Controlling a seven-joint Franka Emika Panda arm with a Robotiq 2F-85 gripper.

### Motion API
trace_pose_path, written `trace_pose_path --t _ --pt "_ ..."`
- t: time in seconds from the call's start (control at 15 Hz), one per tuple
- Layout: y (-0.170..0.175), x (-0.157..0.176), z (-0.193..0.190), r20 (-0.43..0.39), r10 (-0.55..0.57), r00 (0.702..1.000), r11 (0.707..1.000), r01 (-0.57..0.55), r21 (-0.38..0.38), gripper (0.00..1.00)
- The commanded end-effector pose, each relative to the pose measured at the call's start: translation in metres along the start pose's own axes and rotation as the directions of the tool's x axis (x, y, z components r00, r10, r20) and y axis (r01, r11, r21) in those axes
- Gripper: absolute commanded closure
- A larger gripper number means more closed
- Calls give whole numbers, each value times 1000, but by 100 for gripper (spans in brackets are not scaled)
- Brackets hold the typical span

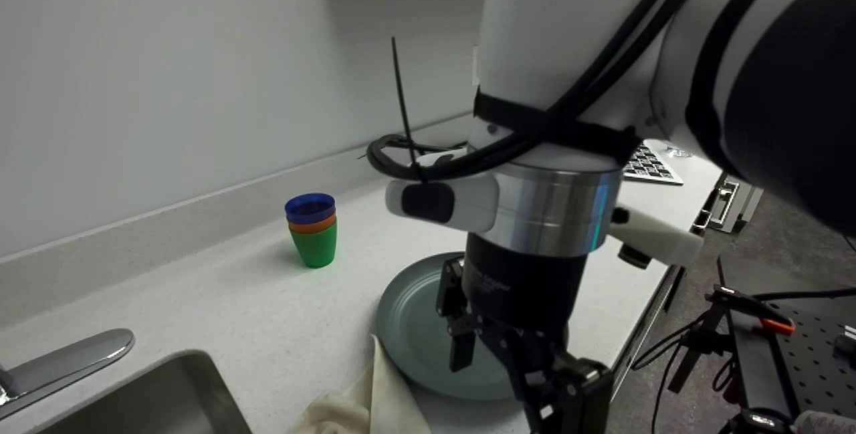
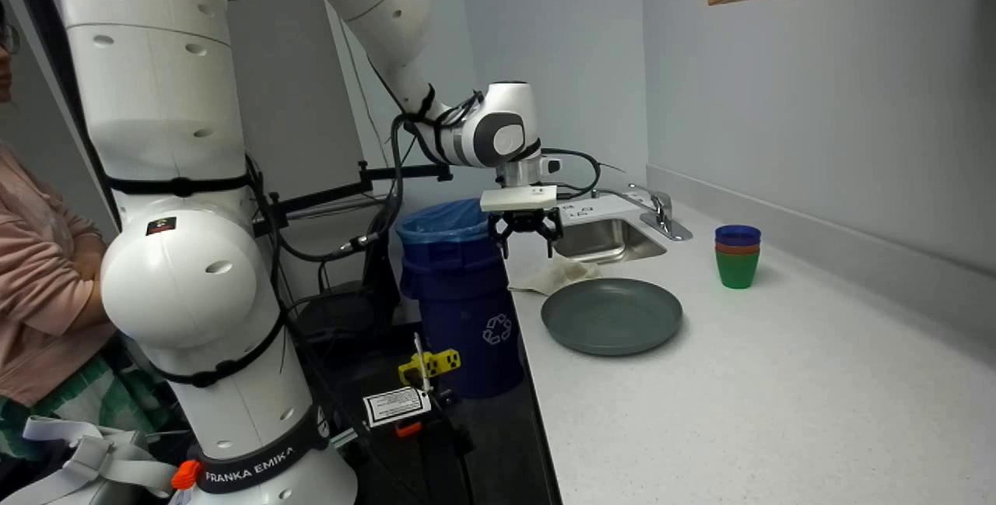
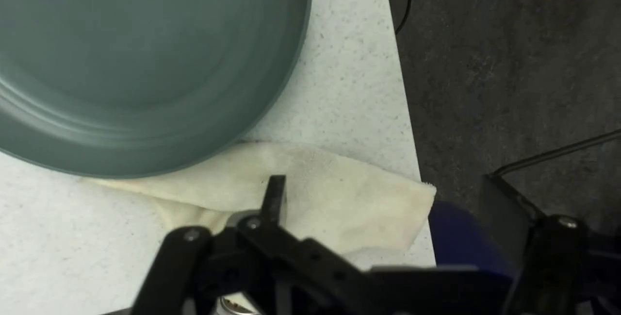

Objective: Use the towel to wipe the top cupboard door

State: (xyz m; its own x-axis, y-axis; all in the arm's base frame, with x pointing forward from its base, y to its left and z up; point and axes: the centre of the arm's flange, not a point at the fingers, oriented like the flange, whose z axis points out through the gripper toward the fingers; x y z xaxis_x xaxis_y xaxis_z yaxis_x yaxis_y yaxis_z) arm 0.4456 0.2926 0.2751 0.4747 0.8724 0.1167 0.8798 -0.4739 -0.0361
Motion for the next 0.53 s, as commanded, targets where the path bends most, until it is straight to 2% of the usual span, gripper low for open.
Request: trace_pose_path --t 0.0,0.27,0.47 --pt "9 33 20 -52 -45 998 999 45 9 0" --pt "11 56 23 -94 -61 994 998 60 -16 0" --pt "6 47 20 -76 -50 996 999 49 -8 0"
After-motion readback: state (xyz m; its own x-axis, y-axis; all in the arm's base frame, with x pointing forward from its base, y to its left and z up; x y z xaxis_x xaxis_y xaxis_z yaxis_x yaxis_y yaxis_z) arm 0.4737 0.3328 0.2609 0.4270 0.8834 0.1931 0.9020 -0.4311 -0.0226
